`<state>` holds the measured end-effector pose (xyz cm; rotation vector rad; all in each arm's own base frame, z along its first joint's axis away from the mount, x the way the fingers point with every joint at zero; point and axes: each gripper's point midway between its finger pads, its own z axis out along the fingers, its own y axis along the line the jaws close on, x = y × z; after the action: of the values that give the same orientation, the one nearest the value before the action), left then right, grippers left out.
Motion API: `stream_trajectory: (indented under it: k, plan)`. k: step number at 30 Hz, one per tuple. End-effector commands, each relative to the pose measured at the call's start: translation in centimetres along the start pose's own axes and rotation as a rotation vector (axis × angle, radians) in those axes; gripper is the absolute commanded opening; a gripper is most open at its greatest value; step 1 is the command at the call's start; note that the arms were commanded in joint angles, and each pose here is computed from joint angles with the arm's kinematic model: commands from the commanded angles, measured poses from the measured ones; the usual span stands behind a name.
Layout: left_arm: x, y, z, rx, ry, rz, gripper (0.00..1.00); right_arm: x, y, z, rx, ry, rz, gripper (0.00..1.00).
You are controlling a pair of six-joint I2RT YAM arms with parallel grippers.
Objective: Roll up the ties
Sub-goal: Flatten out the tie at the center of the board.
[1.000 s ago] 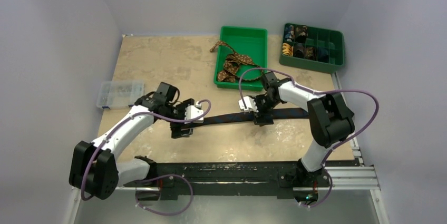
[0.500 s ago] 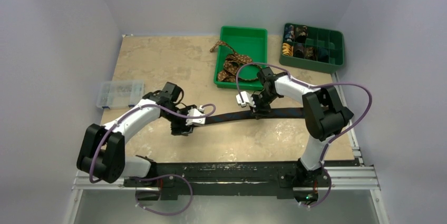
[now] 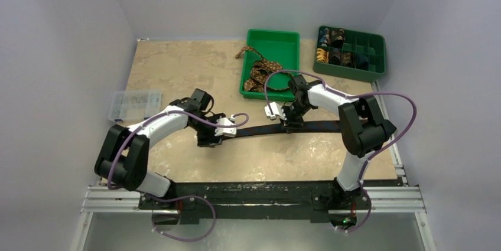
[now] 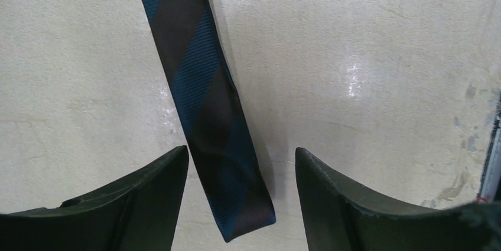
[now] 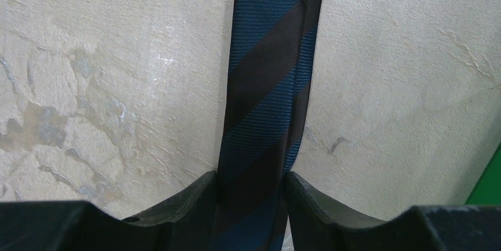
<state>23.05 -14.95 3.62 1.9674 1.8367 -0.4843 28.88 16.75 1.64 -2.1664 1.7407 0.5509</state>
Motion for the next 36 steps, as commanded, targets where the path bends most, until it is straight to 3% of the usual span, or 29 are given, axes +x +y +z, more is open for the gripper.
stream_trajectory:
  k: [1, 3, 5, 10, 11, 15, 19, 22, 26, 32, 36]
  plan:
    - [-1.1, 2.7, 0.0, -0.078, 0.014, 0.027, 0.60, -0.1, 1.2, -0.1, -0.022, -0.013, 0.010, 0.44]
    - [-1.0, 2.8, 0.1, -0.079, 0.022, 0.036, 0.46, -0.2, 1.1, 0.0, -0.018, -0.021, 0.026, 0.44]
    - [-0.9, 3.2, 0.1, -0.096, 0.028, 0.046, 0.39, -0.3, 1.1, 0.1, -0.023, -0.027, 0.038, 0.43]
    - [-0.5, 3.8, 0.1, -0.121, 0.052, 0.041, 0.32, 0.0, 1.3, -0.1, -0.025, -0.020, 0.045, 0.43]
    - [-0.6, 3.8, 0.0, -0.125, 0.044, 0.040, 0.33, 0.0, 1.3, -0.2, -0.025, -0.022, 0.052, 0.46]
    - [-2.6, 3.7, -1.1, -0.148, -0.042, 0.021, 0.57, -1.6, 0.2, -2.0, -0.002, -0.102, 0.123, 0.59]
    - [-5.2, 3.7, -3.1, -0.165, -0.134, -0.046, 0.65, -4.5, -2.0, -8.4, 0.077, -0.296, 0.287, 0.67]
    - [-7.0, 3.8, -4.9, -0.190, -0.187, -0.115, 0.67, -3.9, -2.4, -13.8, 0.133, -0.378, 0.406, 0.71]
    - [-7.7, 3.8, -6.3, -0.217, -0.201, -0.241, 0.66, 1.3, -0.5, -18.3, 0.196, -0.412, 0.669, 0.66]
    - [-7.7, 2.9, -7.6, -0.238, -0.268, -0.520, 0.65, 12.4, 4.5, -20.1, 0.313, -0.280, 1.093, 0.54]
    - [-8.2, 1.4, -7.5, -0.206, -0.316, -0.648, 0.65, 17.5, 6.2, -20.0, 0.402, -0.186, 1.297, 0.47]
